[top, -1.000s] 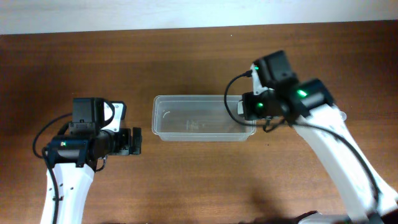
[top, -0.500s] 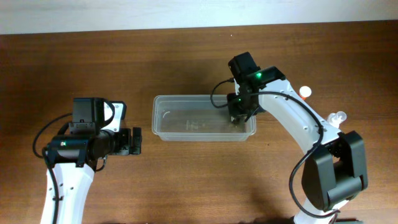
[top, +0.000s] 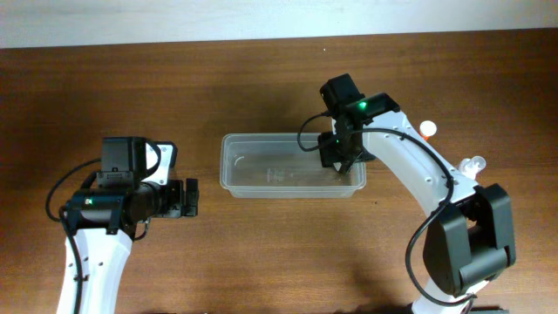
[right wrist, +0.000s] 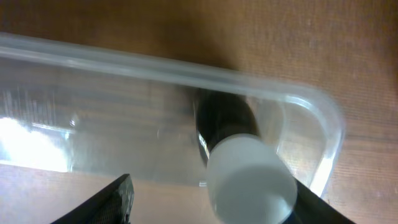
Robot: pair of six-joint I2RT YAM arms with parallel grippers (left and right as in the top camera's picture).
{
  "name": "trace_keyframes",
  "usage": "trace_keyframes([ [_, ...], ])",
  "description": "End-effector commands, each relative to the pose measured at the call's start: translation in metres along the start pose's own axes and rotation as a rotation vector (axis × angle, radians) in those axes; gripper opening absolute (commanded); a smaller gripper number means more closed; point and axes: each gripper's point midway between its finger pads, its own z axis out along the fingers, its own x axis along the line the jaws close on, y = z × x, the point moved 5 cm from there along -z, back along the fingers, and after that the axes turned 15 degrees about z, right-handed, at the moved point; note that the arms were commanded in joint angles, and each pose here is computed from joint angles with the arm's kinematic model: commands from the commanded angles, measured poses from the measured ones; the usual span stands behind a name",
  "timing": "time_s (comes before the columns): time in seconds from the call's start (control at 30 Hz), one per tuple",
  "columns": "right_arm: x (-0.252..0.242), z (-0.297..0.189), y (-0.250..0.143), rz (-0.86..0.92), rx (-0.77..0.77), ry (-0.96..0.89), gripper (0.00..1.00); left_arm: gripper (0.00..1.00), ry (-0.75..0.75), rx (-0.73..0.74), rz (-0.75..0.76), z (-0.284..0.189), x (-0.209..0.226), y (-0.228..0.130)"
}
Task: Pack container
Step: 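Carry the dark bottle with the right gripper into the container's right end, then grasp the orange tablet tube with the right gripper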
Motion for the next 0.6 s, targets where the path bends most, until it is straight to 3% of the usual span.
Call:
trace_keyframes([
  [0.0,0.002,-0.043,0.010,0.000,-0.096,0.030,0.68,1.00,-0.010,-0.030,0.019,-0.006,-0.001,0.008],
  [0.13,-0.005,-0.102,0.021,-0.001,-0.226,0.056,0.75,1.00,-0.010,-0.029,0.019,-0.006,-0.001,0.008],
  [0.27,-0.051,-0.154,0.041,0.124,-0.381,0.030,0.84,1.00,-0.010,-0.029,0.019,-0.006,-0.001,0.008],
  [0.37,-0.093,-0.156,0.052,0.237,-0.387,0.006,0.89,1.00,-0.010,-0.029,0.019,-0.006,-0.001,0.008],
  [0.57,-0.155,-0.107,0.064,0.347,-0.217,-0.016,0.91,1.00,-0.010,-0.029,0.019,-0.006,-0.001,0.008],
])
